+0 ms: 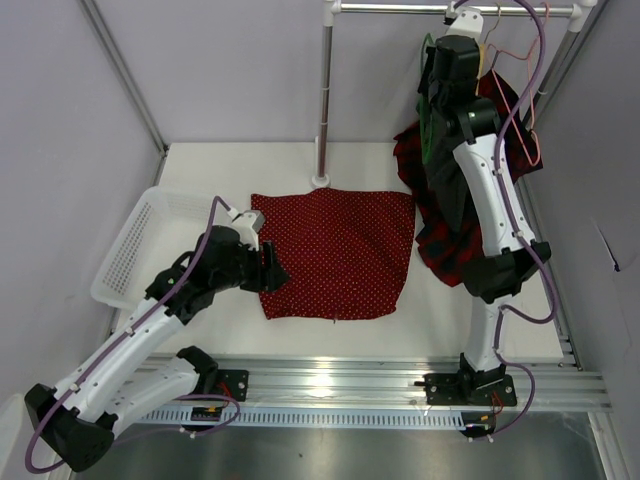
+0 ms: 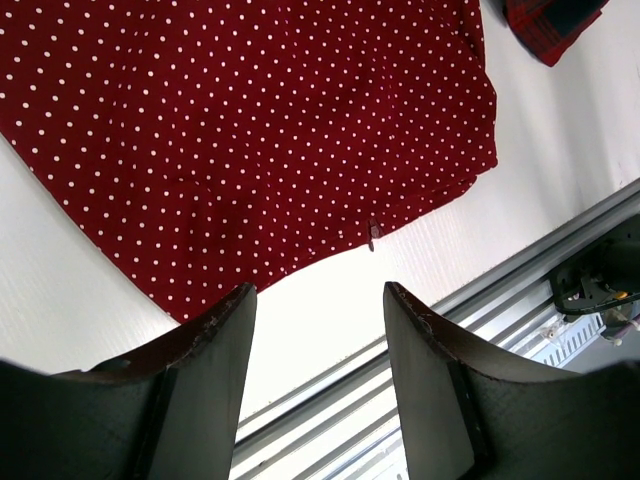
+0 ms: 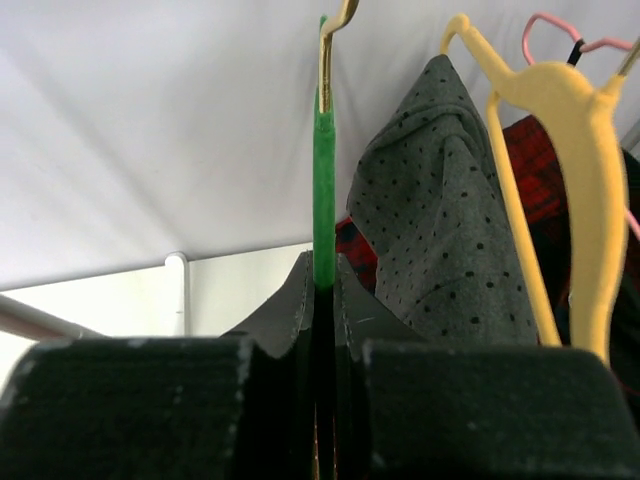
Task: Place the skirt on the hanger
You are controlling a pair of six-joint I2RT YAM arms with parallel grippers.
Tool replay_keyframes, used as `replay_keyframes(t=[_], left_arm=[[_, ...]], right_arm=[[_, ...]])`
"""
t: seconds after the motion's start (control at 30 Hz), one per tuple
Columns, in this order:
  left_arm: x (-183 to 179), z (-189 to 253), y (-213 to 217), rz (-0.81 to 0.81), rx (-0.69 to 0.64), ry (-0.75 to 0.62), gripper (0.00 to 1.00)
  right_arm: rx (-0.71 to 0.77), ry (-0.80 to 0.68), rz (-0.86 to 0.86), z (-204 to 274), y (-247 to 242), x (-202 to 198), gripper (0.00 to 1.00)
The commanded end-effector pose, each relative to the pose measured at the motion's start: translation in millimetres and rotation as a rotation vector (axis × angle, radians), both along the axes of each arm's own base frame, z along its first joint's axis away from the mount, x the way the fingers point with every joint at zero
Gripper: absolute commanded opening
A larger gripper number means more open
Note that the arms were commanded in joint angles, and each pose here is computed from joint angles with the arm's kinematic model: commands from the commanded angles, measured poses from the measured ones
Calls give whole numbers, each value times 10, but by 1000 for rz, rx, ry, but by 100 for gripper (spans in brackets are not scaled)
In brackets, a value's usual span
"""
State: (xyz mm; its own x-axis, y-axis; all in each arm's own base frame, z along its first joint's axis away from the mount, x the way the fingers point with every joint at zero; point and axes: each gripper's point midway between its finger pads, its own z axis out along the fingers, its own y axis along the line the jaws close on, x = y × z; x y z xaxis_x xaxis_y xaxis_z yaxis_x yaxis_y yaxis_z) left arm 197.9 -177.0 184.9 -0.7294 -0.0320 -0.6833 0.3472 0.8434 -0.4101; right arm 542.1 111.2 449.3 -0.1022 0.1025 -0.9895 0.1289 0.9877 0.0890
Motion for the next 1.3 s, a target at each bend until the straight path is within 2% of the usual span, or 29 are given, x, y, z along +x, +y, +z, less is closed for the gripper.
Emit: replay_keyframes(t=[0.0, 0.3, 0.53, 0.7, 0.87, 0.9, 0.97, 1.03, 1.1, 1.17, 1.2, 1.23, 1.27], left_arm=[[1, 58, -24, -14, -19, -27, 59], [-15, 13, -43, -18, -30, -16, 59], [-10, 21, -49, -19, -34, -21, 58], [4, 27, -60, -19, -40, -28, 58], [22, 51, -107, -25, -60, -27, 57], [25, 61, -116, -27, -65, -29, 57], [25, 71, -127, -25, -73, -28, 57], [27, 69, -134, -18, -81, -23, 56], [32, 112, -138, -10, -96, -27, 55], [24, 86, -134, 3, -104, -17, 54], [15, 134, -133, 6, -118, -29, 54], [5, 157, -130, 8, -126, -30, 53], [-18, 167, -121, 8, -129, -29, 54]], right_arm=[[30, -123, 36, 627, -88, -398, 0], [22, -72, 69, 602, -108, -622, 0], [27, -115, 183, 761, 53, -737, 0], [54, -167, 275, 1010, 144, -1054, 0], [87, -158, 331, 952, 175, -1318, 0], [109, -181, 350, 1039, 162, -1478, 0], [128, -140, 373, 861, 193, -1550, 0], [178, -142, 437, 871, 242, -1817, 0], [236, -54, 493, 511, 365, -1898, 0], [287, -45, 602, 420, 502, -2185, 0], [332, 63, 620, -27, 622, -2203, 0], [369, 22, 699, 20, 718, -2393, 0], [403, 49, 737, -131, 814, -2466, 0]])
